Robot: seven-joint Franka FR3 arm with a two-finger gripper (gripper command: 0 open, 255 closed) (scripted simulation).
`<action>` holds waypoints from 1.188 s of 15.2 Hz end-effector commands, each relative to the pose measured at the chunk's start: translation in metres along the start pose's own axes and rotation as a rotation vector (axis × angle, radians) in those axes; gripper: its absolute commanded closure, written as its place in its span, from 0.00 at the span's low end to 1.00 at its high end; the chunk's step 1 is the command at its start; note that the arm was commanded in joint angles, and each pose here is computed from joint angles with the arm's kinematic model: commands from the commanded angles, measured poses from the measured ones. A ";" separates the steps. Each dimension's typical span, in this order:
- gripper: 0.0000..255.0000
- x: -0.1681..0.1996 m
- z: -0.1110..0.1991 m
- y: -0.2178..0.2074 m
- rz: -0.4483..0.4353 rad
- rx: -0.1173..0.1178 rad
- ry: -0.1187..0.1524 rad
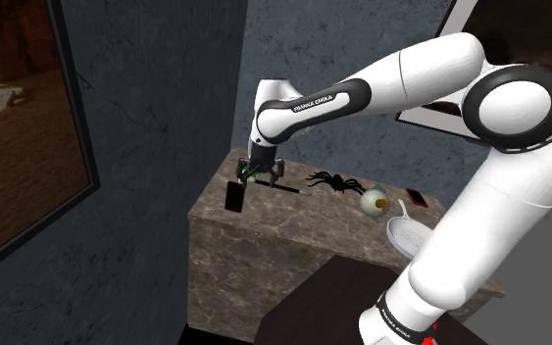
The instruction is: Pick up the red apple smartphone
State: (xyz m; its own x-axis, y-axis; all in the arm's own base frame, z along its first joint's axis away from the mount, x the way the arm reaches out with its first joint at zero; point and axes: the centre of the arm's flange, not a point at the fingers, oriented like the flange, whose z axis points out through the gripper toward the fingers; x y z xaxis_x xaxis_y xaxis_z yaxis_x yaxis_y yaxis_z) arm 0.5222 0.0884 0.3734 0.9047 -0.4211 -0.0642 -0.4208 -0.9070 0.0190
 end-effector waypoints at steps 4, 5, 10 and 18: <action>0.00 0.051 0.022 -0.026 0.110 0.011 0.039; 0.00 0.061 0.027 -0.031 0.131 0.013 0.046; 0.00 0.095 0.045 -0.042 0.197 0.019 0.069; 0.00 0.097 0.080 -0.043 0.197 0.019 0.069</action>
State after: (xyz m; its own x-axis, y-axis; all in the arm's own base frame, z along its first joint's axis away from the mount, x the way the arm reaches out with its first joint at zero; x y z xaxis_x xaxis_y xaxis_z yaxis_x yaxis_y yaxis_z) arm 0.6225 0.0876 0.2881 0.8067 -0.5909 0.0075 -0.5910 -0.8067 0.0062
